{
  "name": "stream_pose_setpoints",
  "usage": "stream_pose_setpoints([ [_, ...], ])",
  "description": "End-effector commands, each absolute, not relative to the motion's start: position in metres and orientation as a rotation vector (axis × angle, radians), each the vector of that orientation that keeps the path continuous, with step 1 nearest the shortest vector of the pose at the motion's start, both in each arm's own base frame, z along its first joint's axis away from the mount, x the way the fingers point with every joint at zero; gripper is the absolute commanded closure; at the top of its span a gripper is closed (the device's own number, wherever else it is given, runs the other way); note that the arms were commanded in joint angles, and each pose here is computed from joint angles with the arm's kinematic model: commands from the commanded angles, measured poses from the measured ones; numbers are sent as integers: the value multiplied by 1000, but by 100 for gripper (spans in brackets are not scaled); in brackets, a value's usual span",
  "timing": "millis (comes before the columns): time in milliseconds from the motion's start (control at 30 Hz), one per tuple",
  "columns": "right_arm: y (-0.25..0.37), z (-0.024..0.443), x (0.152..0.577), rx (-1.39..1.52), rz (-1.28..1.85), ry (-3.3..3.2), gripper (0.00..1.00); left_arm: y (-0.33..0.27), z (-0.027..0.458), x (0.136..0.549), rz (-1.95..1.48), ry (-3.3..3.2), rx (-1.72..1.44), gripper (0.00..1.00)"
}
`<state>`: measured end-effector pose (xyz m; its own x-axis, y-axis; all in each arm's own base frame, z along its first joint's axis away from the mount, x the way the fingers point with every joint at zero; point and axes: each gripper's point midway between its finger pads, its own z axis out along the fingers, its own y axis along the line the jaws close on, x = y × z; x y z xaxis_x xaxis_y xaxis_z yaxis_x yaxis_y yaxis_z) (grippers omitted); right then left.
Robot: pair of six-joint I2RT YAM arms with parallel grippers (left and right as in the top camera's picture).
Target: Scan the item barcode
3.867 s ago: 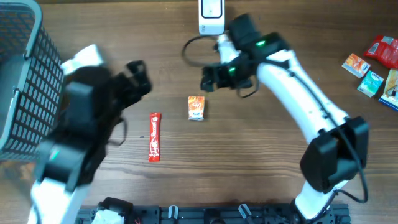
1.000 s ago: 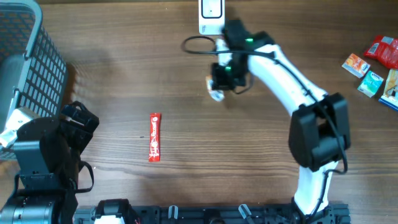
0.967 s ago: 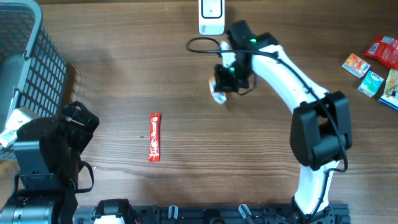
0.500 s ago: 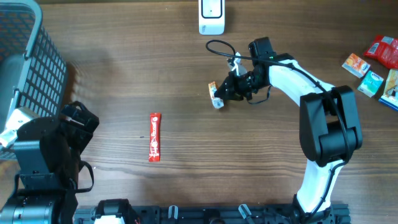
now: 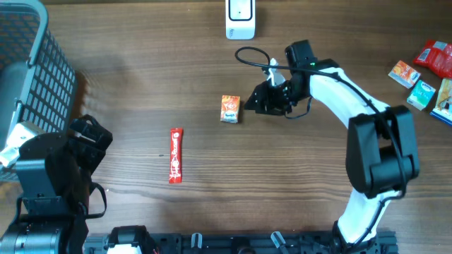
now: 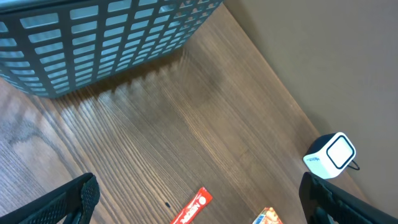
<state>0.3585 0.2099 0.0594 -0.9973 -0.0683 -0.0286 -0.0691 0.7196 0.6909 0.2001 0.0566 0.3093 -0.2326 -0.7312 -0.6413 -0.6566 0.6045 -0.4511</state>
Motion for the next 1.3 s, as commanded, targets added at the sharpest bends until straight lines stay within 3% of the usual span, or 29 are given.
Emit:
stream_pose_setpoints([
  [0,193,53,365,-34,965,2950,24,61,311,199,-92,1933,-1123,0],
  [67,191,45,365,4,919,2973,20,61,311,199,-92,1933,-1123,0],
  [233,213,25,357,31,937,3007,21,61,311,199,-92,1933,-1123,0],
  [467,243,7,349,112,936,3048,39,61,311,199,-91,1933,-1124,0],
  [767,247,-13,353,180,911,3059,49,61,310,199,-90,1936,-1124,0],
  [1100,242,-19,376,236,905,2982,51,61,310,198,-89,1936,-1124,0],
  [1200,236,-24,376,248,847,2996,56,61,310,198,-89,1936,-1124,0],
  [1267,236,-26,373,250,844,3008,68,61,310,198,-89,1936,-1124,0],
])
